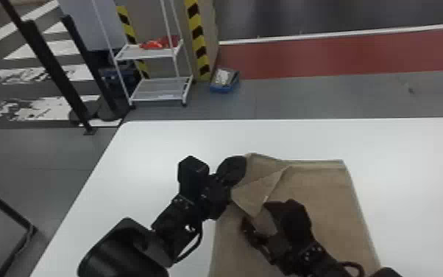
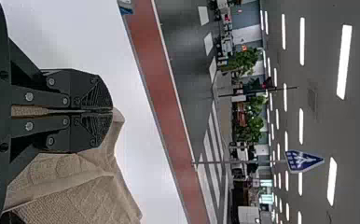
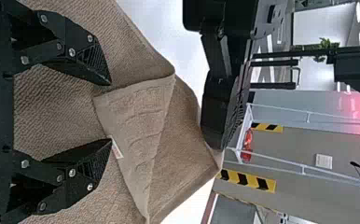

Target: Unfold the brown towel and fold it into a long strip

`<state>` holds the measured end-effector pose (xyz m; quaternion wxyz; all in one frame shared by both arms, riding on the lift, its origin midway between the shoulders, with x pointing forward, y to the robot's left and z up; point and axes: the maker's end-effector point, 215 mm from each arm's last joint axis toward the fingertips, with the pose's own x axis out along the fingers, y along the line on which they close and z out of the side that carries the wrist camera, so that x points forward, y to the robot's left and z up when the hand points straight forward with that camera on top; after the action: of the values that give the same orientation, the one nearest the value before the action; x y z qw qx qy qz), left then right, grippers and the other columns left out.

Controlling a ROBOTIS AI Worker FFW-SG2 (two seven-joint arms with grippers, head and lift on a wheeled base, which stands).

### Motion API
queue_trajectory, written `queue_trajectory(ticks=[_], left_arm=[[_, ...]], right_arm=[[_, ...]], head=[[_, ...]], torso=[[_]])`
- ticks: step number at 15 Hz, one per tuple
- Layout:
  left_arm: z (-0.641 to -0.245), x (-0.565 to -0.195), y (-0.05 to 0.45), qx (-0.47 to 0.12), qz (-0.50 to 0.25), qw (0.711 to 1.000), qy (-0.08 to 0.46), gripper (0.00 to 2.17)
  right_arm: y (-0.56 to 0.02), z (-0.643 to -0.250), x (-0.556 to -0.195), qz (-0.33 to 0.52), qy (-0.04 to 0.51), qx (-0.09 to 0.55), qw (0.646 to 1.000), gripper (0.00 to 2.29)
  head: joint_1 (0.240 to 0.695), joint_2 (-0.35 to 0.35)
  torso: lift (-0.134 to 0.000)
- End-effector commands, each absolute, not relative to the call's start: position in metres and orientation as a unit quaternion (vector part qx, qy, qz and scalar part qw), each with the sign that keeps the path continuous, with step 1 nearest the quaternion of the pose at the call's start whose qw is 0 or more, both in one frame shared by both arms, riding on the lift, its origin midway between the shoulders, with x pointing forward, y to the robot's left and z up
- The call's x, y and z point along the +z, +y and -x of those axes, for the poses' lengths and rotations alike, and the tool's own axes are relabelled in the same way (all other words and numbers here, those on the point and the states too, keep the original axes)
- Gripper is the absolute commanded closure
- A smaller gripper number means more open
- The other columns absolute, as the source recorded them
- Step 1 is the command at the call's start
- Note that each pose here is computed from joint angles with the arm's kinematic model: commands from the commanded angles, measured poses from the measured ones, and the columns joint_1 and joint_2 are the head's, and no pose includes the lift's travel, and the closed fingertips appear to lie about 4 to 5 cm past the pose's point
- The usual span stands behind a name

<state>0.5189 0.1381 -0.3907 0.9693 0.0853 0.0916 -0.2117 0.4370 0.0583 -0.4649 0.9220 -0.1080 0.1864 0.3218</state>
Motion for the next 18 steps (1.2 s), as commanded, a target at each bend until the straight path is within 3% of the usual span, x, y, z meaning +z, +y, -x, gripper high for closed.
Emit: queue_trajectory(ticks=[1, 3, 4, 5, 8, 14, 18], left_arm=[[-0.521, -0.395, 0.14, -0.21, -0.085, 0.969, 0.094, 1.1], [-0.523, -0.396, 0.14, -0.21, -0.085, 0.969, 0.095, 1.09], [-0.524, -0.396, 0.139, -0.211, -0.085, 0.969, 0.095, 1.1], [-0.526, -0.395, 0.139, -0.211, -0.086, 0.969, 0.094, 1.1], [-0.528, -0.398, 0.142, -0.208, -0.087, 0.969, 0.096, 1.1], [-0.534, -0.393, 0.156, -0.195, -0.083, 0.973, 0.094, 1.1], [-0.542, -0.38, 0.18, -0.169, -0.069, 0.979, 0.088, 1.1]], right_arm=[[0.062, -0.442, -0.459, 0.116, 0.178, 0.324, 0.922, 0.68], [0.06, -0.446, -0.457, 0.118, 0.176, 0.322, 0.923, 0.83], [0.059, -0.449, -0.456, 0.119, 0.176, 0.322, 0.923, 1.0], [0.057, -0.451, -0.459, 0.122, 0.181, 0.321, 0.922, 1.33], [0.053, -0.454, -0.46, 0.123, 0.182, 0.317, 0.923, 1.58], [0.021, -0.474, -0.442, 0.108, 0.159, 0.286, 0.939, 1.6], [-0.036, -0.493, -0.393, 0.087, 0.122, 0.244, 0.958, 1.6]], head=[[0.695, 0.225], [0.695, 0.228], [0.695, 0.229], [0.695, 0.228], [0.695, 0.22], [0.695, 0.207], [0.695, 0.183]], torso=[[-0.125], [-0.125], [-0.125], [-0.125], [-0.125], [-0.125], [-0.125]])
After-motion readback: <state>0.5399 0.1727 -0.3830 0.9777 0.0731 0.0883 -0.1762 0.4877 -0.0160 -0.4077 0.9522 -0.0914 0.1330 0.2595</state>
